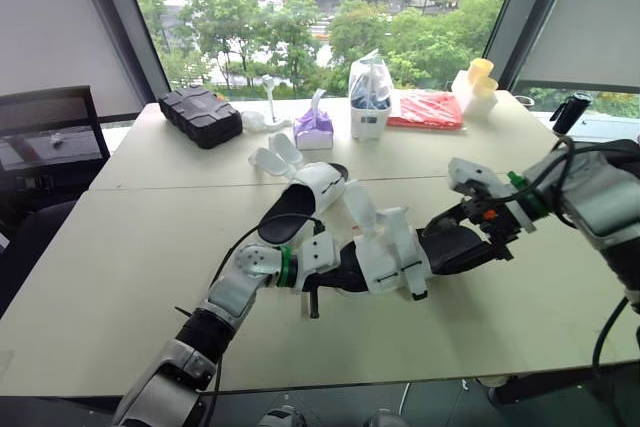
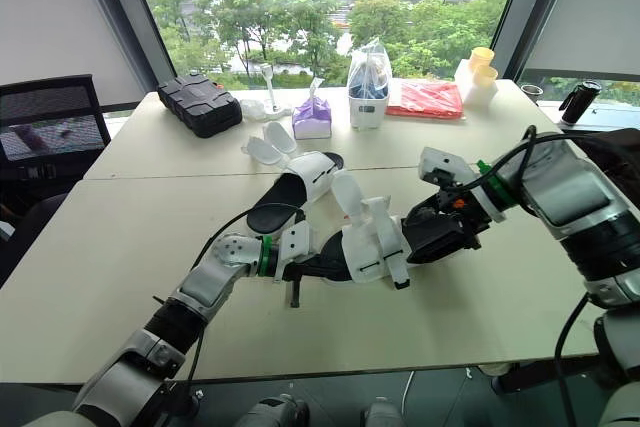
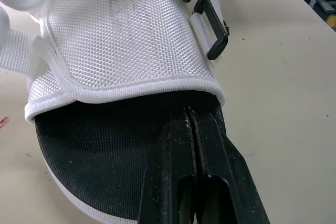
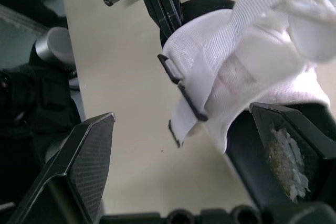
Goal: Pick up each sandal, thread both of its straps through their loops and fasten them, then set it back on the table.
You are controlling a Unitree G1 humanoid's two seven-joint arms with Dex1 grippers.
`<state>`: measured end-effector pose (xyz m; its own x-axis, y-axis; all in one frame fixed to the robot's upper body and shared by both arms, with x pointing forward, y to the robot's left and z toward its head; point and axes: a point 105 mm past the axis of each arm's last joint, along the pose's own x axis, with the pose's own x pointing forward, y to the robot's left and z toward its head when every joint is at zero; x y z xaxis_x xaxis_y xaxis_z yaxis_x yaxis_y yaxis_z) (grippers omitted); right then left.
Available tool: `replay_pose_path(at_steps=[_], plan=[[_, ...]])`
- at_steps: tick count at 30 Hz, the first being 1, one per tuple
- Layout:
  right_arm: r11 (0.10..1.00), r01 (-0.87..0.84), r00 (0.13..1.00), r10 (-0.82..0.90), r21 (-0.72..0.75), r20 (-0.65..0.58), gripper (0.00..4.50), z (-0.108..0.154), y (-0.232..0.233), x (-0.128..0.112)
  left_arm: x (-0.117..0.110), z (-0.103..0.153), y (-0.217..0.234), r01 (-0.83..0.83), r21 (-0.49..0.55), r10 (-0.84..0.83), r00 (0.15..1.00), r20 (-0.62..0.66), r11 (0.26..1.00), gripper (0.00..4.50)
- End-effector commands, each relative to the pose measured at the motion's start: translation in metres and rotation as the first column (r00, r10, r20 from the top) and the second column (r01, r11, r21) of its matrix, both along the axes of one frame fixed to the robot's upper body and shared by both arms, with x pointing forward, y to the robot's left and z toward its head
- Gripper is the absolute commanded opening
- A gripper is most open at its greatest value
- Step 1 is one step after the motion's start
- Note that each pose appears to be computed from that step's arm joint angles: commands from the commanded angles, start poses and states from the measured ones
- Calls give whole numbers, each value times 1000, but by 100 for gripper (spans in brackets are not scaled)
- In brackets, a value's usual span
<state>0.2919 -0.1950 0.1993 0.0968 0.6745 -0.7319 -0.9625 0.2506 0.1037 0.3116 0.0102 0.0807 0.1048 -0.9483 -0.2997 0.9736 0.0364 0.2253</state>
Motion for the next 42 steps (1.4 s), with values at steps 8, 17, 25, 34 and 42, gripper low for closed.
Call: replay_pose_path(at_steps=[8, 17, 25, 34, 42], plan=[[980, 179, 982, -173, 87, -75, 445, -33, -8, -12, -7, -19, -4, 29, 49, -26, 998, -55, 998, 0], [977, 190, 975, -175, 102, -137, 445, -61, 4, -16, -7, -19, -4, 36, 54, -33, 998, -49, 998, 0], [975, 174, 975, -151, 141, -164, 445, -73, 23, -16, -7, -18, -6, 40, 54, -37, 998, -47, 998, 0], [969, 192, 972, -167, 156, -163, 104, -76, 27, -13, -8, -19, -5, 42, 55, -39, 998, -54, 998, 0], [985, 134, 970, -107, 110, -217, 4, -89, 26, -40, -9, -19, -6, 41, 53, -38, 998, -58, 998, 0]])
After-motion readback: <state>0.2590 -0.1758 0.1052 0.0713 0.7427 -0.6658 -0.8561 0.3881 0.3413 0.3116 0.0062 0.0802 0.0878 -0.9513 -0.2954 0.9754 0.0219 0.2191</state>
